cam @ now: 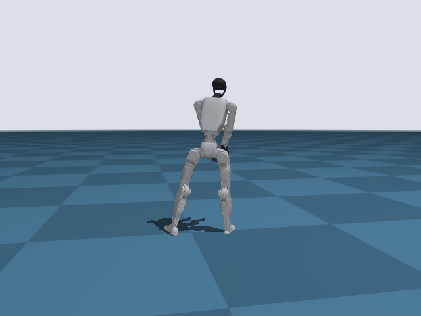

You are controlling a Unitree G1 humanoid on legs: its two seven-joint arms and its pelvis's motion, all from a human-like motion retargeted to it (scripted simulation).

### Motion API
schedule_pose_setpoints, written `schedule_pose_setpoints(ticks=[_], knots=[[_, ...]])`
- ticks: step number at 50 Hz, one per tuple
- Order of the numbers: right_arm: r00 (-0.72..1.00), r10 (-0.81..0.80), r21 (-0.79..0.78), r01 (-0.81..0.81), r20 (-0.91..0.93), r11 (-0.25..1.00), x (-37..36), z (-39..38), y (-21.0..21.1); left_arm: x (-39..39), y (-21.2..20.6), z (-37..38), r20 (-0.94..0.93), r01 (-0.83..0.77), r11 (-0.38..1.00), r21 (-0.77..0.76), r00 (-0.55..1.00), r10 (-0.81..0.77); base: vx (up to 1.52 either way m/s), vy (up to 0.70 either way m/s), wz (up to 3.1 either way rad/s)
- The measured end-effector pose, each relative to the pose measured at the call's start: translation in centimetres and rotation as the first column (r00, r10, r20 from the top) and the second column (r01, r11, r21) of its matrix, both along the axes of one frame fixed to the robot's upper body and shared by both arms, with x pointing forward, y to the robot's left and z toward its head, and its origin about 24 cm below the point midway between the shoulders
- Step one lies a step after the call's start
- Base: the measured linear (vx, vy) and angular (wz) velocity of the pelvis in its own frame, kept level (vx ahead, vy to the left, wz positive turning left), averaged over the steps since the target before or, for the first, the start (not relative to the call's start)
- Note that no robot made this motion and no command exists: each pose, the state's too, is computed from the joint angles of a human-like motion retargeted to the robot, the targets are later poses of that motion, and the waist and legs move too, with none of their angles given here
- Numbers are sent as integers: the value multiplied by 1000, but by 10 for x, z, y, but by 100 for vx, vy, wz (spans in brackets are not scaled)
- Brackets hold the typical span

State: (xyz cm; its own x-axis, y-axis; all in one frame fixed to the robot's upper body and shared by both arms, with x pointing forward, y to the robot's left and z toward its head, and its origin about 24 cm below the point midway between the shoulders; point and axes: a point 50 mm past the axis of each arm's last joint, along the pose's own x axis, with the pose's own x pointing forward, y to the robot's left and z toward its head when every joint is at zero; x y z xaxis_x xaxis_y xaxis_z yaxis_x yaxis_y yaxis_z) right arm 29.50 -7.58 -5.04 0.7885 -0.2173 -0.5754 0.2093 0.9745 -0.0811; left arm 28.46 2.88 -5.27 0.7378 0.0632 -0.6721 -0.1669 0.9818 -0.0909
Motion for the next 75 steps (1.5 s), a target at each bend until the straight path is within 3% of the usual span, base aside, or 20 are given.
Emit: schedule_pose_setpoints(ticks=[7,15,23,38,47,59,63,70,75], knots=[[987,4,69,-15,163,997,33,34,-19,25,-22,37,164,84,996,-43,984,-76,3,-12,-27],[970,63,25,-71,235,997,43,52,-13,37,-17,51,230,96,994,-45,970,-83,-2,-5,0],[985,67,27,-72,160,997,31,34,-10,26,-8,32,147,48,994,-97,989,-33,-2,1,10],[964,257,6,-258,-71,966,-6,2,48,-6,45,-16,-24,-92,995,39,995,93,-2,12,34],[988,152,132,-149,-15,980,9,22,60,22,56,8,88,6,979,205,996,-25,-4,17,33],[997,57,132,-64,58,989,26,35,40,39,34,28,141,142,960,243,974,-180,-1,1,1],[996,43,122,-52,72,991,26,31,26,37,22,29,137,134,972,194,977,-162,4,-11,-10],[988,98,-38,-94,115,995,20,26,13,24,9,21,101,22,999,41,995,-26,8,-16,-50],[981,57,-62,-47,184,997,22,31,-9,22,-9,25,114,83,996,-21,990,-80,8,-17,-68]])
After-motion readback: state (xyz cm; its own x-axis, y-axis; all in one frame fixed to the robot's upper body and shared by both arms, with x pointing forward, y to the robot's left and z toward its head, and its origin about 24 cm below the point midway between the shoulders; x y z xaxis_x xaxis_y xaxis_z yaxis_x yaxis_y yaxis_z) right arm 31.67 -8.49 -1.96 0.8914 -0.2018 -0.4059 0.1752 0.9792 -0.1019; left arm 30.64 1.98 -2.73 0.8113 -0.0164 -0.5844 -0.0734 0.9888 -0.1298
